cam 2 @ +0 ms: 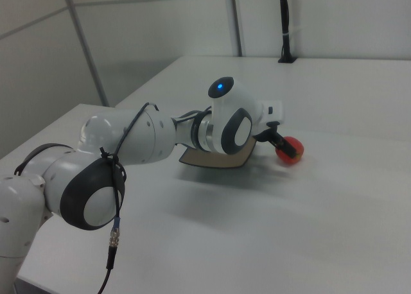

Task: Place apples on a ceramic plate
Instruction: 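Lower the gripper around the red apple and close it, then lift the grasped red apple off the table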

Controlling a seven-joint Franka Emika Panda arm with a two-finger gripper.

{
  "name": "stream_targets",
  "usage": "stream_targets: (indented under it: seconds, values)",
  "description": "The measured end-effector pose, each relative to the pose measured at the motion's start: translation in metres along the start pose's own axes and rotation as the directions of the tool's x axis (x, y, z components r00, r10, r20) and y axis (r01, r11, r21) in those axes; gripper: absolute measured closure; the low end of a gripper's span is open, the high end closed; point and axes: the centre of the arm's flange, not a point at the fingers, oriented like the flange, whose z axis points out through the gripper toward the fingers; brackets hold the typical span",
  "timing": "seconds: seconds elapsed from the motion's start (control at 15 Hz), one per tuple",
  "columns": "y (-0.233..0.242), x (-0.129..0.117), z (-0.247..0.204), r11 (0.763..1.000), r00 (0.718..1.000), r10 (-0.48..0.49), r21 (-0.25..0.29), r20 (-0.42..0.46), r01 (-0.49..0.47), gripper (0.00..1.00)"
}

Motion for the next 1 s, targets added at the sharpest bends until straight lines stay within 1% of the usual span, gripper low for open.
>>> stream_targets:
  seconds: [0.47, 0.6, 0.86, 0.93, 1.0]
  values:
    - [0.0, 0.001, 0.003, 1.0, 1.0, -0.017, 0.001, -0.004, 0.017, 0.0]
    - [-0.001, 0.003, 0.004, 1.0, 0.999, -0.017, 0.012, -0.03, 0.018, 0.0]
    - [0.005, -0.005, 0.019, 1.0, 0.999, -0.02, 0.006, -0.03, 0.02, 0.01]
    - [0.006, -0.007, 0.022, 1.0, 0.999, -0.022, 0.004, -0.03, 0.022, 0.1]
    - [0.008, -0.008, 0.024, 1.0, 0.999, -0.026, 0.0, -0.033, 0.026, 0.24]
